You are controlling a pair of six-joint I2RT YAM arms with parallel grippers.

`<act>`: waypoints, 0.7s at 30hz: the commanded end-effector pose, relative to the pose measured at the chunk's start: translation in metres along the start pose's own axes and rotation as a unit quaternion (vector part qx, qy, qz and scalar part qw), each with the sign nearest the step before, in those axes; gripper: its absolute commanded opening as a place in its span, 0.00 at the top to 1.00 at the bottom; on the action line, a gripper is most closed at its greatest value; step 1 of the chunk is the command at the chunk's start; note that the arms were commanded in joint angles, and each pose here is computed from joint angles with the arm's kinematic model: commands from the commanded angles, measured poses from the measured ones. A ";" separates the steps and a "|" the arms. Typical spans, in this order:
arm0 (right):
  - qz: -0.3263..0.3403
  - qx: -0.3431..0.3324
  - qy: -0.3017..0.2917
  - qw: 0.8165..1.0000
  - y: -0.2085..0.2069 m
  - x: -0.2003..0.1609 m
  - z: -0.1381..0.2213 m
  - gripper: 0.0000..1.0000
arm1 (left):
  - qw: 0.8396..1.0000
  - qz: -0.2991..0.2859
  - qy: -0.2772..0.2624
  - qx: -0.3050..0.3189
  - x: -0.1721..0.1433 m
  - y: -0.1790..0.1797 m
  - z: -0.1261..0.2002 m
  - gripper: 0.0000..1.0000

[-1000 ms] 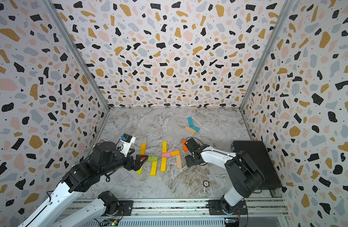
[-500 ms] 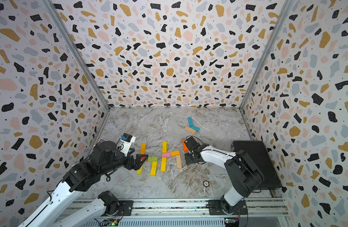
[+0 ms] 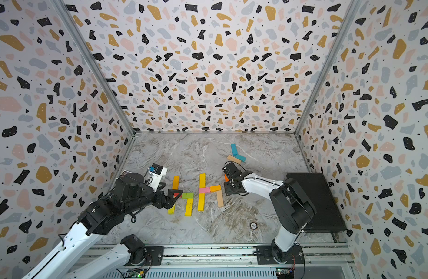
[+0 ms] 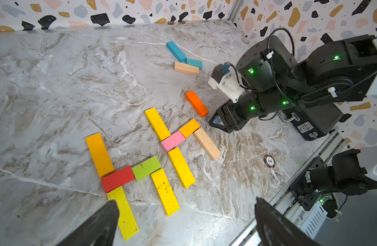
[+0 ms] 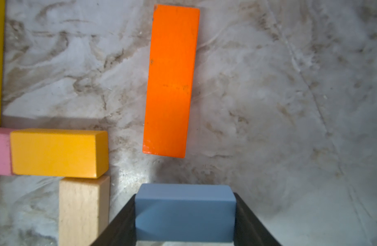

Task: Assemble the letter h with building blocks
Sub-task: Assemble the building block at the center of the board.

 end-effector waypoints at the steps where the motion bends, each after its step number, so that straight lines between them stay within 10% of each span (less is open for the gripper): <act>1: -0.009 -0.006 -0.002 1.000 0.000 0.008 0.004 0.38 | 1.000 0.001 -0.016 -0.006 0.004 -0.001 -0.001 0.01; 21: -0.010 -0.007 0.006 1.000 0.004 0.014 -0.009 0.38 | 1.000 0.002 -0.015 -0.008 0.004 -0.001 -0.001 0.01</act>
Point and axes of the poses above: each gripper's point midway between its finger pads, its own z axis back along the fingers, its own y axis along the line the jaws close on, x = y × z, the point moved 6 cm from there along z, back along the fingers
